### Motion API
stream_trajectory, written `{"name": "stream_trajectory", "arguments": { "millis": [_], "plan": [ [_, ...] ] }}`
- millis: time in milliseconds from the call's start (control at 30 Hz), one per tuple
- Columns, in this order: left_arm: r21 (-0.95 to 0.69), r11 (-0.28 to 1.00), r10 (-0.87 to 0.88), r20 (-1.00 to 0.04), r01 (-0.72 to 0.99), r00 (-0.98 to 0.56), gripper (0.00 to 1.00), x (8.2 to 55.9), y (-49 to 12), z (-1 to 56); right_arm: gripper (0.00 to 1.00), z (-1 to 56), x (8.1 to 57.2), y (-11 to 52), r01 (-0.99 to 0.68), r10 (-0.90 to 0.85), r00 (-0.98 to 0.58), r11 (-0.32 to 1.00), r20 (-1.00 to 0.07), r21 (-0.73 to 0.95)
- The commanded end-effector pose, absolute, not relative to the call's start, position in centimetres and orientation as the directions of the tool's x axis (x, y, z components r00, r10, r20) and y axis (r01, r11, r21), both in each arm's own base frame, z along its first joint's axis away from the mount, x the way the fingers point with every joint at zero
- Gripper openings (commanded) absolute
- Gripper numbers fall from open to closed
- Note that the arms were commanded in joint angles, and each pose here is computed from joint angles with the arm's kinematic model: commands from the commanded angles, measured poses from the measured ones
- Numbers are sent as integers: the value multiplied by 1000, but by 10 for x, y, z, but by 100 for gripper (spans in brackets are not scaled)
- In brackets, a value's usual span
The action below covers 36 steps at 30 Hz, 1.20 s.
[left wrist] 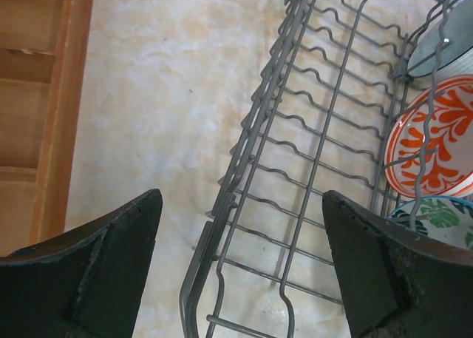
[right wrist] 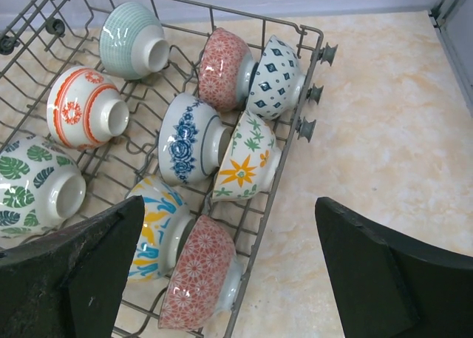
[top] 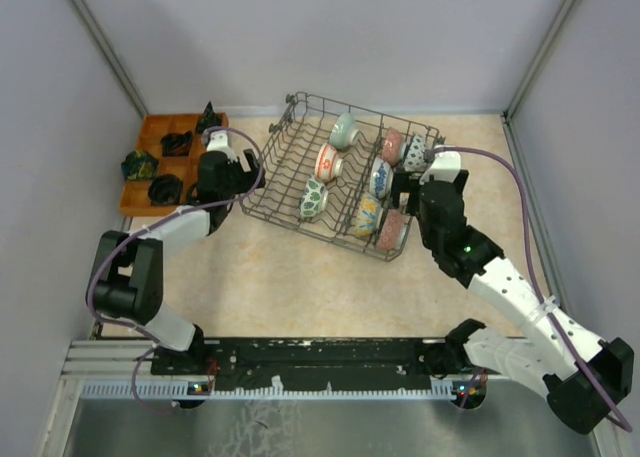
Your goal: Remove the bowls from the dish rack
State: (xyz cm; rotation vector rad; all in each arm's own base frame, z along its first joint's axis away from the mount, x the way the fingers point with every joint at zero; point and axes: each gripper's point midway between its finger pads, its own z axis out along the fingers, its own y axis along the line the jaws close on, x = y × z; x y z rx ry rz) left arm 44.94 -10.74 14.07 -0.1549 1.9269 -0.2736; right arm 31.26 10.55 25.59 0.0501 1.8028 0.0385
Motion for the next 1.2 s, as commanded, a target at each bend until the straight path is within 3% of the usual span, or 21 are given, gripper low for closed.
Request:
{"name": "stream_trajectory", "arguments": {
  "millis": [0, 700, 967, 1167],
  "plan": [
    [-272, 960, -228, -901, 69, -370, 94, 463, -118, 144, 99, 265, 309, 98, 34, 50, -195, 998, -979, 45],
    [-329, 933, -239, -867, 143, -438, 65, 448, -135, 117, 99, 256, 309, 101, 21, 51, -208, 999, -977, 47],
    [-346, 926, -245, -854, 149, -460, 48, 434, -136, 113, 99, 255, 308, 101, 21, 52, -209, 999, -977, 49],
    [-384, 910, -261, -823, 156, -505, 28, 416, -141, 107, 99, 254, 308, 101, 20, 58, -208, 998, -977, 55]
  ]
}}
